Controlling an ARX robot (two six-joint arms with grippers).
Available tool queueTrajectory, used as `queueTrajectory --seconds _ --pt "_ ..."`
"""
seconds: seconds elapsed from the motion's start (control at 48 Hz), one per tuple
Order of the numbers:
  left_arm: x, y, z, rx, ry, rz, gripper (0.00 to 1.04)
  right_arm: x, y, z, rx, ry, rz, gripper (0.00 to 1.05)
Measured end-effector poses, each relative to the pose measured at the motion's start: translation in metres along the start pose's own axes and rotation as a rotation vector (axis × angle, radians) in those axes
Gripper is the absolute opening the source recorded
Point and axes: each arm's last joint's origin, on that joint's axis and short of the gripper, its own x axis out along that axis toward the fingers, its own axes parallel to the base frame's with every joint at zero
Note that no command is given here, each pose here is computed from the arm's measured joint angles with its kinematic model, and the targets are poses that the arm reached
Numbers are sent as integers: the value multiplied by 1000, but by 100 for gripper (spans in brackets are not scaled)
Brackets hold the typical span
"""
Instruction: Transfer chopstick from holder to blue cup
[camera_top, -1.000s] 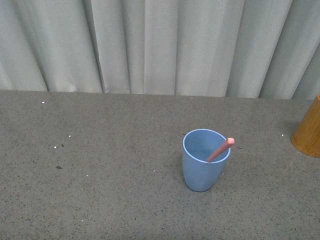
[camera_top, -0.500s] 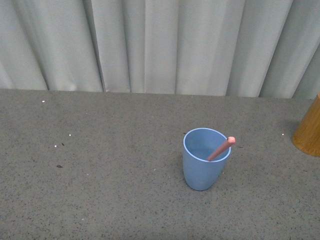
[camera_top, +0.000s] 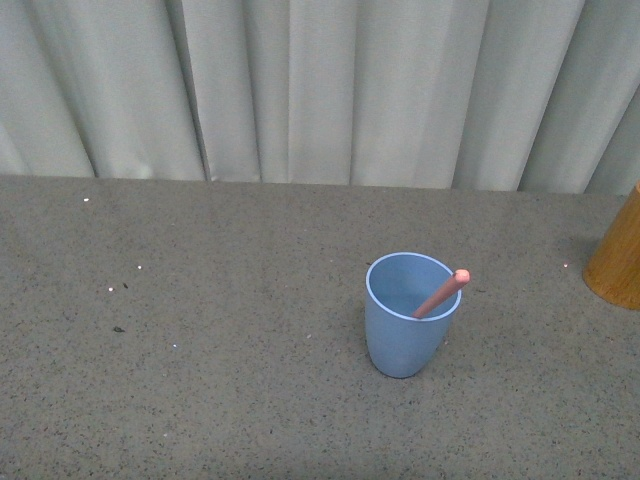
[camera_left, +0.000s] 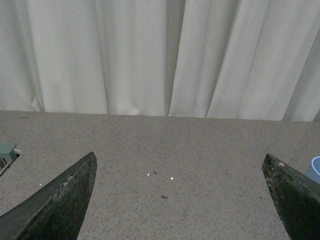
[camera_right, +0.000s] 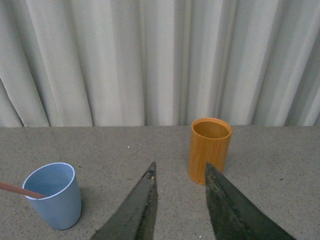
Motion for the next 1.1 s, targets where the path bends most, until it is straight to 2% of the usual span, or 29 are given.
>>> queueTrajectory --seconds 0.083,0.229,0.375,0.479,1.104 --pt "0 0 0 0 0 0 98 0 0 0 0 0 0 43" --pt "0 0 0 0 0 0 98 0 0 0 0 0 0 75" --pt "0 0 0 0 0 0 98 0 0 0 1 0 0 97" --pt "0 0 0 0 0 0 98 0 0 0 0 0 0 94" --pt "0 0 0 0 0 0 98 0 0 0 0 0 0 95"
